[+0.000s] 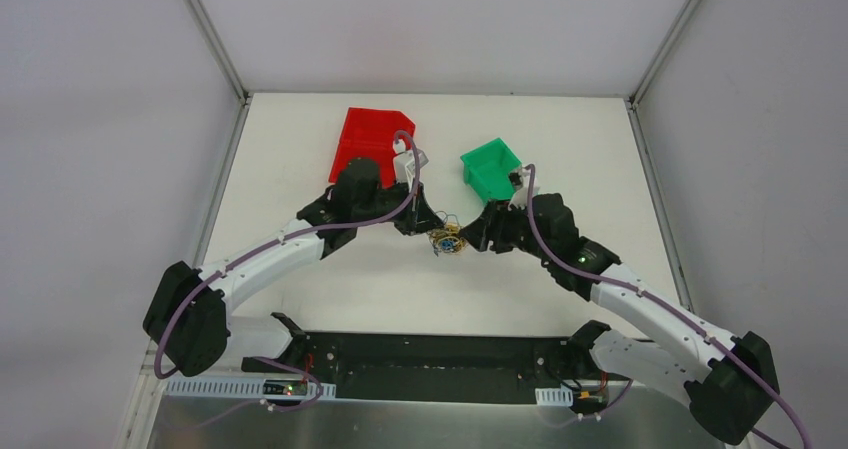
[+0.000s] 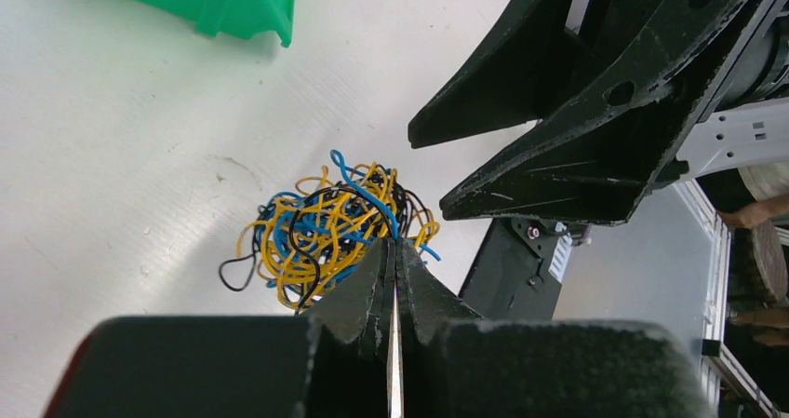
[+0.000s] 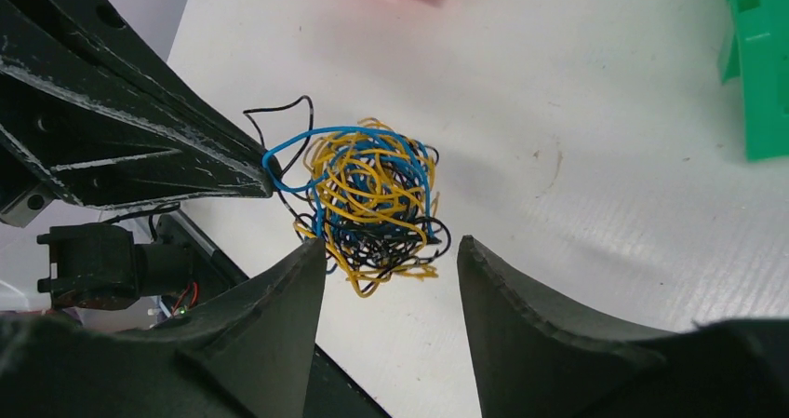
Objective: Untangle the cables
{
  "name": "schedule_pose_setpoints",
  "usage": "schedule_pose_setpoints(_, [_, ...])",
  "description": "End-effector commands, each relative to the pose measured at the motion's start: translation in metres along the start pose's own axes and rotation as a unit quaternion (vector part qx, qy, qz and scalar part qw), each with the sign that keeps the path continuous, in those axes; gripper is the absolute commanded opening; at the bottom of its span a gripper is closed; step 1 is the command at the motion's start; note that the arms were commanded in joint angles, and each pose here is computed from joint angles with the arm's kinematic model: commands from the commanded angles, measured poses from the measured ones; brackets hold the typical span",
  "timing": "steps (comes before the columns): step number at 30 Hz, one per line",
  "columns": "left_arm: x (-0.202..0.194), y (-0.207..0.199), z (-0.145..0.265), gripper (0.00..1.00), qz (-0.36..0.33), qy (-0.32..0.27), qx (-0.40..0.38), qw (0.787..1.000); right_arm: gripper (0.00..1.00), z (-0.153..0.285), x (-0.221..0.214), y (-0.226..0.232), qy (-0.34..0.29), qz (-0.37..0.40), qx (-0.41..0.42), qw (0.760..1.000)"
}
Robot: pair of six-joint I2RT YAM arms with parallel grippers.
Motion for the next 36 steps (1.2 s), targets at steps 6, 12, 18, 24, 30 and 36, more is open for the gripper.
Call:
schedule_pose_setpoints(6, [0.01,-0.017,-0.011,0.0,-0.034,0.025,-0.066,0.997,0.56,-0.001,0.015,0.007,-0.02,0.024,-0.018,0.999])
schedule_pose_setpoints(12, [0.007,-0.024,-0.018,0.0,-0.036,0.054,-0.093,0.994,0.56,-0.003,0.012,0.01,-0.017,0.047,-0.032,0.998])
schedule_pose_setpoints(18, [0.006,-0.037,-0.014,0.0,-0.053,0.064,-0.127,0.988,0.53,-0.007,0.011,0.011,-0.014,0.064,-0.053,0.996])
schedule_pose_setpoints(24, [0.004,-0.045,-0.014,0.0,-0.057,0.077,-0.162,0.982,0.52,-0.007,0.011,0.01,-0.027,0.08,-0.074,0.994])
schedule_pose_setpoints(30, [0.005,-0.051,-0.009,0.0,-0.062,0.068,-0.185,0.978,0.4,-0.002,0.008,0.019,-0.038,0.086,-0.026,0.995])
schedule_pose_setpoints(36, [0.005,-0.051,-0.001,0.0,-0.075,0.038,-0.16,0.983,0.0,0.01,0.013,0.019,-0.083,0.077,-0.024,0.993])
Point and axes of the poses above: each gripper's point midway between its finger pads, its own z axis back along the fingers, its own y axis along the line the jaws close on, x = y × z, the point moved 9 cm from there along z, back along the fingers, and after that the axes turned 5 degrees about z, right-handed, at the moved point
